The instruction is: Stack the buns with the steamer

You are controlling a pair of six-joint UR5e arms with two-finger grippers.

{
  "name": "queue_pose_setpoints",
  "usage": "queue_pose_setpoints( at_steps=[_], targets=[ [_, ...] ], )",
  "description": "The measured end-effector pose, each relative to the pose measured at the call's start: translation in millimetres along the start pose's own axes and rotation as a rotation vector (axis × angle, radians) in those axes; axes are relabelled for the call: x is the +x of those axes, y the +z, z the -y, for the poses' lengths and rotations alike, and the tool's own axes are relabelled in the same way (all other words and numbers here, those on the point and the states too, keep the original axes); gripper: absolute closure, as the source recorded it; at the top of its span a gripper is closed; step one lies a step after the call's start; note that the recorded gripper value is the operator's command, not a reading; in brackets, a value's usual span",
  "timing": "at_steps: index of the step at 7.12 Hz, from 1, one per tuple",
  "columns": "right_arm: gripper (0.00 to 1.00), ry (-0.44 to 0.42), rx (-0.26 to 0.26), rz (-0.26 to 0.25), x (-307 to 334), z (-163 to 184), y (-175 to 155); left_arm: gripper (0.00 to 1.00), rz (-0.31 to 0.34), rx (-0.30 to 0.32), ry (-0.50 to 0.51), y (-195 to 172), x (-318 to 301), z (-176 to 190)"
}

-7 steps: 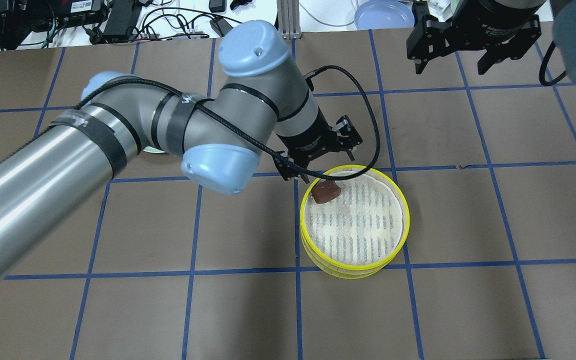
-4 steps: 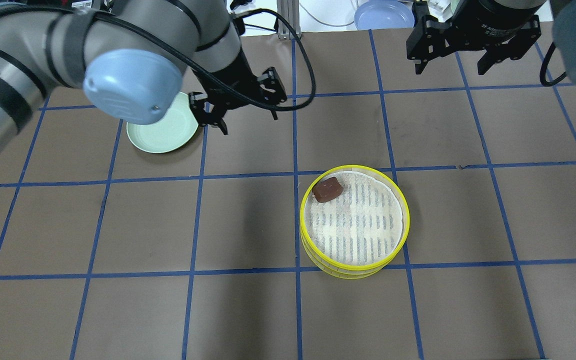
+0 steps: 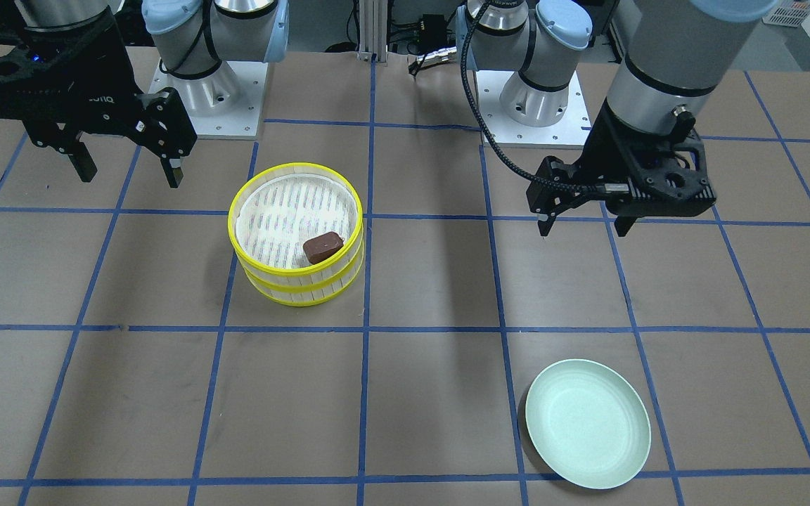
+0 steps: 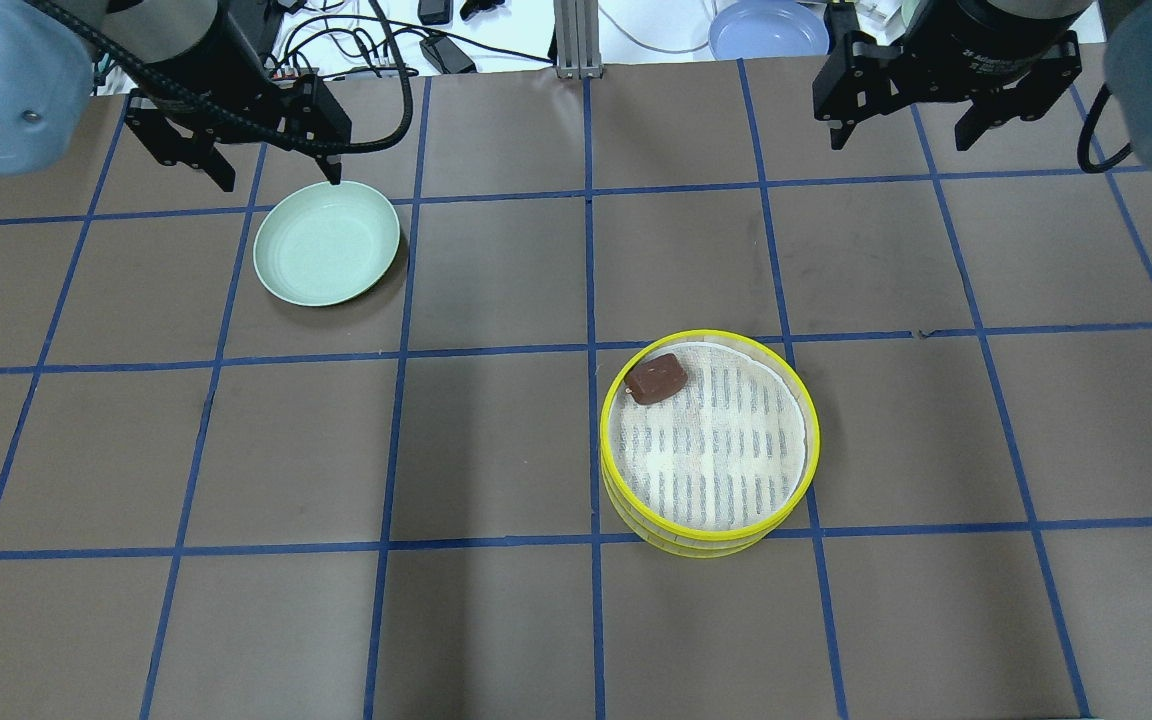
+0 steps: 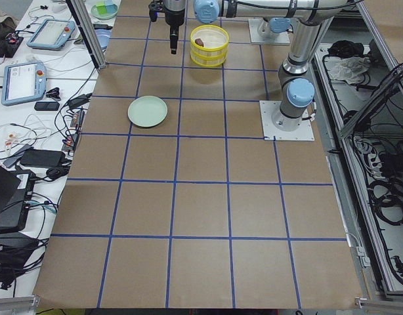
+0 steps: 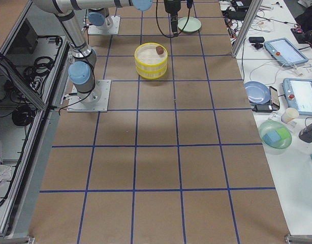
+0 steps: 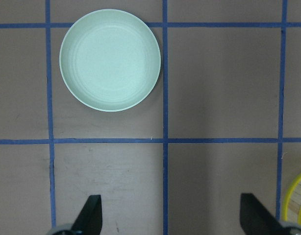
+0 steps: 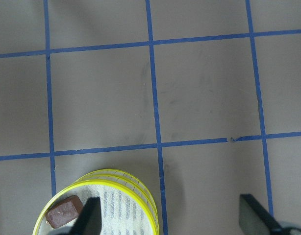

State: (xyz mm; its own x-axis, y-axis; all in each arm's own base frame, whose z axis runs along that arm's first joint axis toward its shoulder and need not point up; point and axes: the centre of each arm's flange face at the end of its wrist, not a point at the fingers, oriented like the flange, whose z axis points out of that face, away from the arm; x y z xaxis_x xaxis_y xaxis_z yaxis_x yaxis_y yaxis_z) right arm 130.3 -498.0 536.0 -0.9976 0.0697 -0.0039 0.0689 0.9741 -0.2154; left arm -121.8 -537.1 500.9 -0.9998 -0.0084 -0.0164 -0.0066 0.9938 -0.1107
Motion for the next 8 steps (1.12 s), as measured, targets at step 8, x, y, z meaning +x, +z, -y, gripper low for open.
queue_pose_setpoints(
  at_steps=[8],
  targets=[
    [0.00, -0.002, -0.007, -0.003, 0.2, -1.1, 3.0, 0.00, 0.033, -0.036, 0.015, 0.1, -6.2, -36.9]
  ],
)
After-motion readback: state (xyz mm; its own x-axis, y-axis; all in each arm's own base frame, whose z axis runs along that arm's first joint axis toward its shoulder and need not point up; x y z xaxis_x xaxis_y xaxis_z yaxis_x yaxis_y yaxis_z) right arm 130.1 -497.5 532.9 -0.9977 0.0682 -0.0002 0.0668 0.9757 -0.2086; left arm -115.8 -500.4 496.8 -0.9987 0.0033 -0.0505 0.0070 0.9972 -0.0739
